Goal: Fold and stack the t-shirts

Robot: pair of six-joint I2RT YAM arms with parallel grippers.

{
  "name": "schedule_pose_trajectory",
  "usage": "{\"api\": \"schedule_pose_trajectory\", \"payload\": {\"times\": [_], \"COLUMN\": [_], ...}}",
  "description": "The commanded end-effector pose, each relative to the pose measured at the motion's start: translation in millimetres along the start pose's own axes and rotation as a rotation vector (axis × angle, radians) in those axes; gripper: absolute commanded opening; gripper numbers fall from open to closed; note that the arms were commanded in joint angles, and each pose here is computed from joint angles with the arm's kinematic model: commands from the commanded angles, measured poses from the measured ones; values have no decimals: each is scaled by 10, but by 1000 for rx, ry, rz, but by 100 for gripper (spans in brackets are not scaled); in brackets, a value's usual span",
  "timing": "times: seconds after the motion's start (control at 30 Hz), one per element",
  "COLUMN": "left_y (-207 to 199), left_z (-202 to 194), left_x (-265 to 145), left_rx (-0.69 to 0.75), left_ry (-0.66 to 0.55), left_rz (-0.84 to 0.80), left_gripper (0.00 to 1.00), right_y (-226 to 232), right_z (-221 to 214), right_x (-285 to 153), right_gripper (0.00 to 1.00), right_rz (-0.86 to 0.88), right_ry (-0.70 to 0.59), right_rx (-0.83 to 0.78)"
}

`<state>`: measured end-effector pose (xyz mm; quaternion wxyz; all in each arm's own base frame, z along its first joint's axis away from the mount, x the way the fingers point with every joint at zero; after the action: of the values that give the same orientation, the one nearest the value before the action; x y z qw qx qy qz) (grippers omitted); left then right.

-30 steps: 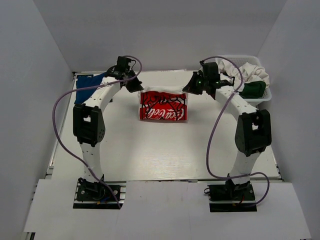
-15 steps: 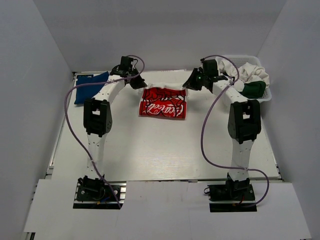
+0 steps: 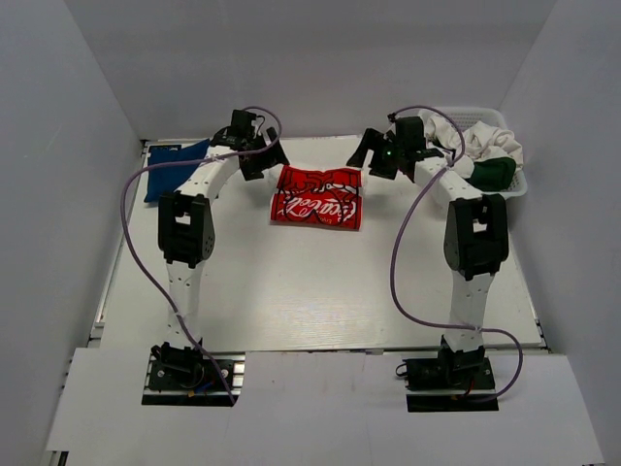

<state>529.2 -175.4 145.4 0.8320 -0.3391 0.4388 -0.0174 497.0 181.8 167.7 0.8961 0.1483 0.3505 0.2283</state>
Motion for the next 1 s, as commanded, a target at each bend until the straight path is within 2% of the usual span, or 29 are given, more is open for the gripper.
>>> {"api": "schedule_pose_trajectory", "payload": {"times": [0.0,0.1,0.2,0.37,0.5,0.63,0.73,0.83,0.87,0.93,0.97], "left_y": [-20,184,201,210,386,377,399,484,445,435,471], "left_z": [-36,-173,-239,-304,-531,-648,-802,-880,-846,-842,-851], "left_x": [-252,-101,44,217,294,337,455,580,580,550,571], "left_rx": [131,165,219,268,275,333,375,389,390,387,397], "left_ry": [6,55,93,146,214,248,297,306,302,311,307], "left_rz": [18,61,2,-55,-26,-82,-69,23,21,27,34], "left_gripper": [100,100,100,100,100,100,92,67,52,40,27], "right_y": [280,345,345,361,321,373,354,348,370,348,360], "right_z": [79,-120,-263,-315,-338,-361,-370,-403,-380,-398,-423], "right_x": [-177,-143,-196,-380,-548,-670,-783,-920,-989,-1126,-1152], "right_gripper": [90,90,90,90,90,90,90,90,90,90,90], "right_rz": [107,123,113,104,74,75,53,27,22,-8,-16], "right_ry": [-51,19,43,32,31,11,-10,-32,-45,-54,-53], "right_rx": [-91,-104,-107,-116,-118,-123,-124,-131,-136,-145,-150]}}
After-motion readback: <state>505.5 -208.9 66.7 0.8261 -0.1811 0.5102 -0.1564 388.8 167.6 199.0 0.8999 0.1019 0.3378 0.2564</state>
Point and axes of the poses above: each gripper's point midway between its finger pads, its own x axis out along the fingers, its own y axis along the line the jaws close on, z = x × y, the point moved 5 cm from there along -x, back along the fingers, and after that the axes turned 12 degrees about -x, right-handed, at the moved point
